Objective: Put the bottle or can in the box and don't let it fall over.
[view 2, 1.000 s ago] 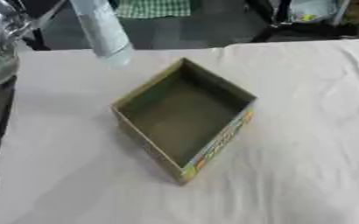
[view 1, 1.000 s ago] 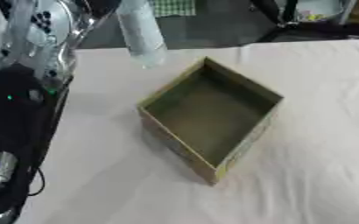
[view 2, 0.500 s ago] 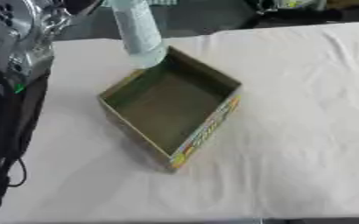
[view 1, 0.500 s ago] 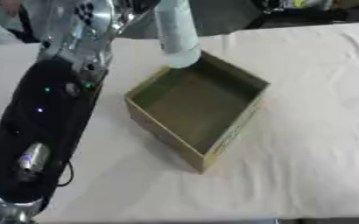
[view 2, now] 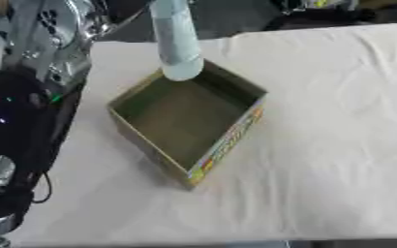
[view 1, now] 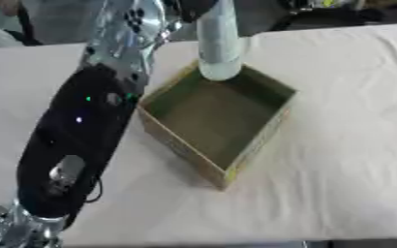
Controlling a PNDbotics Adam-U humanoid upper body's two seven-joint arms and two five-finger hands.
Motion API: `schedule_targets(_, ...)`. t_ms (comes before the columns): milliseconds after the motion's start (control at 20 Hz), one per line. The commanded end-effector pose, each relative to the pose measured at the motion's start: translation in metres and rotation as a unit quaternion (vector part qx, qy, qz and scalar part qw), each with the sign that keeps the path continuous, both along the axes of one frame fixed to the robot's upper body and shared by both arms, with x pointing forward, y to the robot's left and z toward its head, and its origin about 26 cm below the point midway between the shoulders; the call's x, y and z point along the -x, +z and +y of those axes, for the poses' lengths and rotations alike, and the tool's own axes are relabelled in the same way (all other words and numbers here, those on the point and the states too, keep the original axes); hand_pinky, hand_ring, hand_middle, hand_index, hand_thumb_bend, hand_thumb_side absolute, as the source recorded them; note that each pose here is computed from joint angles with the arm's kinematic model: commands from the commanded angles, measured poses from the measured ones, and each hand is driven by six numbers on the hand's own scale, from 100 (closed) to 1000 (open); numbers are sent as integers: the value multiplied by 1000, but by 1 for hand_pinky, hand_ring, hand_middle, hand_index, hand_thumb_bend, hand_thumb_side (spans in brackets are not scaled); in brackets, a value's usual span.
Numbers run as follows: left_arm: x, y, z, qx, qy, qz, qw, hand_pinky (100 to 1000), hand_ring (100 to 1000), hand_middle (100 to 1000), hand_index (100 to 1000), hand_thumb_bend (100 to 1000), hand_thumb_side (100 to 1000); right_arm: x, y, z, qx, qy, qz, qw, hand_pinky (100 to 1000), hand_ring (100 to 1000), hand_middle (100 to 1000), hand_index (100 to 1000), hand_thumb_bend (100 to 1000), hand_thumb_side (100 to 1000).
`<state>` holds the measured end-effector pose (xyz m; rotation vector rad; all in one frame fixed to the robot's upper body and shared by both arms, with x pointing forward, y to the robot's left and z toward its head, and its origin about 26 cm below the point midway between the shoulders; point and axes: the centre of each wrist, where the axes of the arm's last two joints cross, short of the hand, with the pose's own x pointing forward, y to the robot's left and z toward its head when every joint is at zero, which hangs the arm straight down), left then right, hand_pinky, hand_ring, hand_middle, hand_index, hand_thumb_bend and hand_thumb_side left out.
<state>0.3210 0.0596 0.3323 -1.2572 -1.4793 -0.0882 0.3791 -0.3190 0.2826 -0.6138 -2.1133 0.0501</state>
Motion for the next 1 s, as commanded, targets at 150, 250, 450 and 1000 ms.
schedule_targets(150,-3,-2,-8,-11,-6,-7,1000,689,388,288,1000,636,742,2,14,-1,-4,-1,-19,1000,804,735,727,886,100,777)
schedule_targets(250,-5,-5,-11,-13,-6,-4,1000,688,388,288,1000,637,743,1,14,-1,-6,0,-19,1000,804,734,727,886,100,778)
schedule_targets(450,-9,-12,-16,-18,-2,4,1000,686,388,287,1000,641,744,1,13,-1,-9,-1,-17,1000,803,734,726,887,100,784)
schedule_targets(1000,-15,-31,-25,-26,-1,22,999,681,386,283,1000,647,752,0,13,-2,-13,-1,-17,1000,802,732,724,887,100,791)
